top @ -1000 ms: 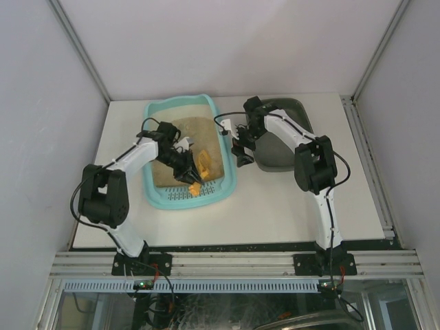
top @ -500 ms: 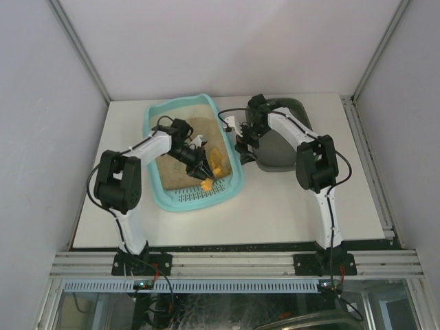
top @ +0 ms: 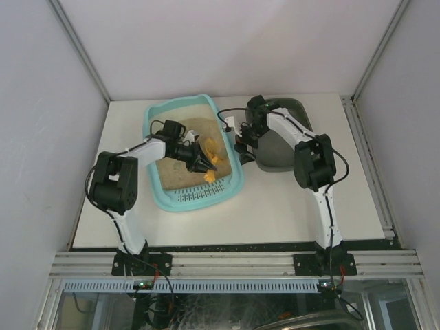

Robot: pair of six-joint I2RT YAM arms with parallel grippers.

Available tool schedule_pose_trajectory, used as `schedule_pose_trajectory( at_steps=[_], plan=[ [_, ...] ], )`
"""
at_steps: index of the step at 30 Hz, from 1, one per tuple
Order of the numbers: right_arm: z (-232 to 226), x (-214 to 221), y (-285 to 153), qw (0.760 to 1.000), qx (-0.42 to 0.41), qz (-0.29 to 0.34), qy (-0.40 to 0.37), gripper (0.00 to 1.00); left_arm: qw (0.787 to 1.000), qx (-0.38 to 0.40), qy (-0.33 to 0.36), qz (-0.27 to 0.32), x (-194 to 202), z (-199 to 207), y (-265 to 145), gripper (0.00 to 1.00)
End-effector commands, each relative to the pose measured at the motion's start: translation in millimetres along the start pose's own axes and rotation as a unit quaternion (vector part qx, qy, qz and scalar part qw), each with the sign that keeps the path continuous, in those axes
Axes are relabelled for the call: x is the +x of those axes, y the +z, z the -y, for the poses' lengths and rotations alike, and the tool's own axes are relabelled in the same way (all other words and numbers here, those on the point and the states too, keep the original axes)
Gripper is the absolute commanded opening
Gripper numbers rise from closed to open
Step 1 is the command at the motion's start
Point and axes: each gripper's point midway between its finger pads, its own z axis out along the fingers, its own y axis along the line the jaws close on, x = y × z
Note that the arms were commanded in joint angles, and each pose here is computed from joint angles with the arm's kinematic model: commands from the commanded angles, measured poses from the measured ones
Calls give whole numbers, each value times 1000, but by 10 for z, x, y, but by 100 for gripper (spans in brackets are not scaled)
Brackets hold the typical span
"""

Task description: Clean the litter box

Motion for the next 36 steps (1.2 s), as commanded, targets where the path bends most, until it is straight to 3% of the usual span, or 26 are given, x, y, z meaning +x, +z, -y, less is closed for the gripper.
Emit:
schedule_pose_trajectory(
  at_steps=[1, 7, 15, 22, 29, 36],
  plan=[
    [-17, -398, 100, 998, -12, 64, -17, 99, 992, 59, 25, 107, -422, 118, -310, 0],
    [4, -338, 112, 998, -10, 59, -12, 99, 987, 69, 41, 141, -511, 88, -554, 0],
    [19, -330, 101, 998, -5, 57, -7, 98, 982, 105, 75, 138, -460, 107, -518, 0],
    [4, -311, 33, 999, 8, 45, -4, 98, 971, 113, 122, 173, -358, 181, -629, 0],
    [-18, -329, -32, 999, 23, 40, -7, 98, 986, -12, 81, 142, -417, -312, -499, 0],
    [214, -367, -23, 997, 59, 32, -49, 98, 985, -67, 98, 126, -569, -276, -428, 0]
  ],
)
